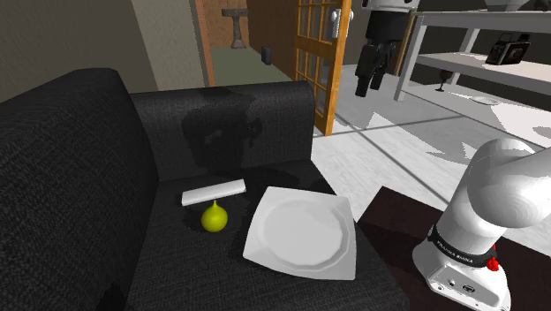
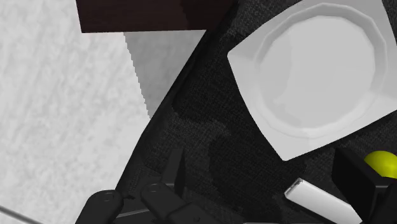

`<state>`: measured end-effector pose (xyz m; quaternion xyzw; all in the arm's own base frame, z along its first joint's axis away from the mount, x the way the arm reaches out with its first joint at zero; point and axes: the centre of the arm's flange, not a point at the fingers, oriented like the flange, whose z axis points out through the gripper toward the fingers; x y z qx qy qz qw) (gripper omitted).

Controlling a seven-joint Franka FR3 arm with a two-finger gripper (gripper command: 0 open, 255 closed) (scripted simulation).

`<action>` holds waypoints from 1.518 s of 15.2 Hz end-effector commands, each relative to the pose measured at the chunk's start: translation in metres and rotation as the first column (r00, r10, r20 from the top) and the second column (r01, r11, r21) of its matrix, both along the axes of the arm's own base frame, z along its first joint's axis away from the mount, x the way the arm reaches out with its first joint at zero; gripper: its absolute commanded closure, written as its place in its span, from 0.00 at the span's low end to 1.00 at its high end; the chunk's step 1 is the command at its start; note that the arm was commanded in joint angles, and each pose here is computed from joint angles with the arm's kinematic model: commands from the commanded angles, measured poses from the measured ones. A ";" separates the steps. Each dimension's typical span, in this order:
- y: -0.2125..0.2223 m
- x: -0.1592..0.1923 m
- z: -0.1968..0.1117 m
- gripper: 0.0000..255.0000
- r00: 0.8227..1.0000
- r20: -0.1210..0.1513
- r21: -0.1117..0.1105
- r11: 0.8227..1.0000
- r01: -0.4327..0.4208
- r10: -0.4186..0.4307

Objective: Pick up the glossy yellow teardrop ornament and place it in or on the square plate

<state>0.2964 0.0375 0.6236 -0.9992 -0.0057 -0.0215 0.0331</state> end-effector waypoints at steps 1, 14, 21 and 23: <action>0.000 0.000 0.000 0.00 1.000 0.000 0.000 1.000 0.000 0.000; 0.120 0.049 -0.104 0.00 0.995 0.079 0.022 0.998 0.060 -0.062; 0.184 0.082 -0.158 0.00 0.988 0.121 0.036 0.995 0.092 -0.096; 0.202 0.092 -0.173 0.00 0.985 0.133 0.040 0.994 0.101 -0.105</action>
